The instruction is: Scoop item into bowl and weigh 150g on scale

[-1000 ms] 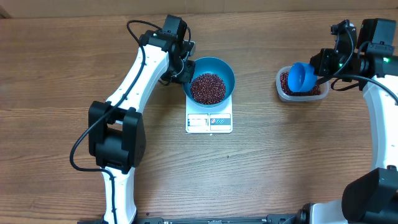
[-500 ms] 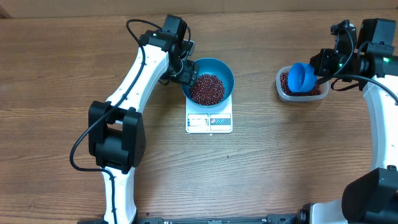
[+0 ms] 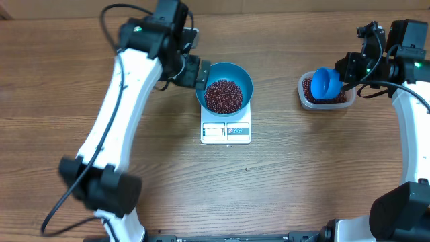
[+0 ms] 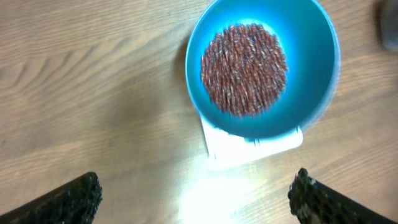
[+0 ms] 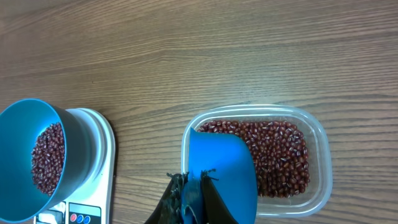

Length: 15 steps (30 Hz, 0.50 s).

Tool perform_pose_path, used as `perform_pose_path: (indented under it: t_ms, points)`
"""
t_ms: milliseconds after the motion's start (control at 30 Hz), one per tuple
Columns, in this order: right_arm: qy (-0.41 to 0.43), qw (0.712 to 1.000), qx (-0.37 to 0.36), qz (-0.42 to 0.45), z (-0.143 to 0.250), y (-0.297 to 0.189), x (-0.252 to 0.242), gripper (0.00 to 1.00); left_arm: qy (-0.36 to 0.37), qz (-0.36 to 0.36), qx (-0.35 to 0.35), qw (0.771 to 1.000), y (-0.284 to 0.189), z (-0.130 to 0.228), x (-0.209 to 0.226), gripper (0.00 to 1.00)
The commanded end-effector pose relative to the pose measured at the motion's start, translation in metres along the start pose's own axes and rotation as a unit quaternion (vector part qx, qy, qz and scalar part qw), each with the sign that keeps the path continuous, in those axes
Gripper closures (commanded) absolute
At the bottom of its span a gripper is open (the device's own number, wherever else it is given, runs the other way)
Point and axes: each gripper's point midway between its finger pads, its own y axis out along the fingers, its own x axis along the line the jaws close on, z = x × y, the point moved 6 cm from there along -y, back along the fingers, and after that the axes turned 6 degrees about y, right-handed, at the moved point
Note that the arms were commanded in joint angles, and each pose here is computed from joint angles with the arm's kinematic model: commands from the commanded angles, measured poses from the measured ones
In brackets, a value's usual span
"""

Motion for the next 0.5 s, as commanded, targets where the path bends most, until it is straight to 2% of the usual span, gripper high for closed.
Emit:
perform_pose_path:
  t_ms: [0, 100, 267, 467]
  points:
    - [-0.008, 1.000, -0.026, -0.004, -0.010, -0.014, 0.006, 0.96, -0.014, -0.001, 0.014, 1.000, -0.023, 0.018, -0.005, 0.01]
    - [-0.008, 1.000, -0.027, -0.004, -0.011, -0.014, 0.006, 0.96, 0.001, 0.003, 0.097, 0.995, -0.008, 0.047, -0.022, 0.00]
    - [-0.006, 1.000, -0.022, -0.004, -0.008, -0.014, 0.006, 0.96, 0.022, -0.004, 0.175, 0.984, 0.039, 0.080, -0.060, 0.00]
    - [-0.005, 1.000, -0.020, -0.004, -0.008, -0.014, 0.006, 0.96, 0.059, -0.019, 0.214, 0.975, 0.089, 0.118, -0.095, 0.00]
